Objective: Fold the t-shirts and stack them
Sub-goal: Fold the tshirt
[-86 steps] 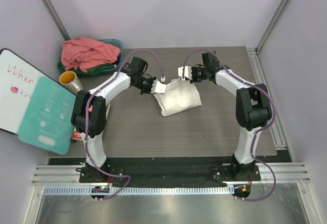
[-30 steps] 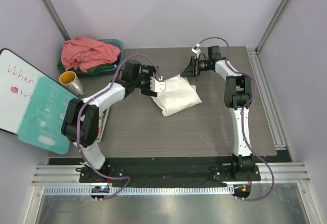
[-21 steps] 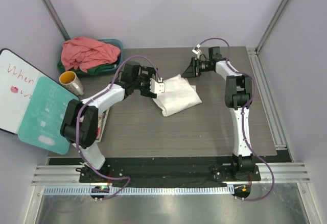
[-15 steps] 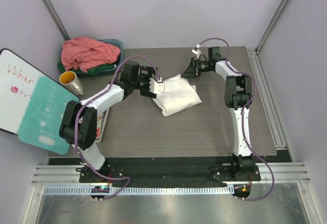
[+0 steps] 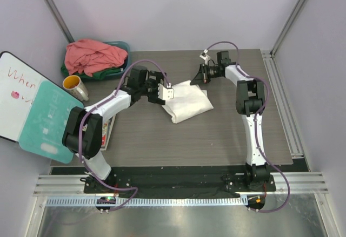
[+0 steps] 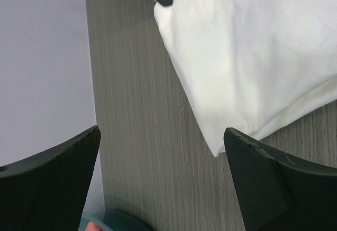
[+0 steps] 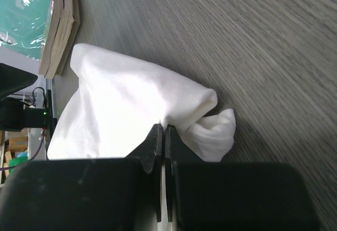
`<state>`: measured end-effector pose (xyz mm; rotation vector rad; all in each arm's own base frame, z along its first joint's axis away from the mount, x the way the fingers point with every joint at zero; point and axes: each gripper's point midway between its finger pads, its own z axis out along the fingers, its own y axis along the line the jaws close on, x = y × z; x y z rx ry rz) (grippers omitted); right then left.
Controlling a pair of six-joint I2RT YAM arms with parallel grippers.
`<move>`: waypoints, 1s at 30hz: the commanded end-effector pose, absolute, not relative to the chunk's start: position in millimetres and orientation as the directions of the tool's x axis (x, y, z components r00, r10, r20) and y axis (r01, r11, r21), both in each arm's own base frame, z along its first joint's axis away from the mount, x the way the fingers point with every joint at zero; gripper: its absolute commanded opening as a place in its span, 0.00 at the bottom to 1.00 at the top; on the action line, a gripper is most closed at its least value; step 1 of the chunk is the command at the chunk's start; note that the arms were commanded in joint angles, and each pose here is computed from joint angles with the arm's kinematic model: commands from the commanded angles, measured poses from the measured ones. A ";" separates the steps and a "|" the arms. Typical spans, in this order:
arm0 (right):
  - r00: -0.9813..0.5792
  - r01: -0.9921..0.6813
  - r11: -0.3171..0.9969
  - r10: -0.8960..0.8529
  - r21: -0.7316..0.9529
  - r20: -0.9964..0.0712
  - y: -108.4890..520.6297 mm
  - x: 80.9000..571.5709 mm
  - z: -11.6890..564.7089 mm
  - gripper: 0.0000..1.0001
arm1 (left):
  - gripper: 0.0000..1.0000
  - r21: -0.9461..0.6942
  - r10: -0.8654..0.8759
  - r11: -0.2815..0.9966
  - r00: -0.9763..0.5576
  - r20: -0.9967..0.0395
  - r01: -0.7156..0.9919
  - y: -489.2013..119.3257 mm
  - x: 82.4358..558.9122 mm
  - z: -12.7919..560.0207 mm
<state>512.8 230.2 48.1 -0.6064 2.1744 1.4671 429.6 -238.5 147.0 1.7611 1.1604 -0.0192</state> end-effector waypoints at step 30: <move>-0.531 -0.780 0.599 -0.480 0.181 -0.699 153.4 517.4 68.9 0.48 | 1.00 0.741 0.648 -0.017 0.572 -0.503 0.671 -242.2 421.5 170.3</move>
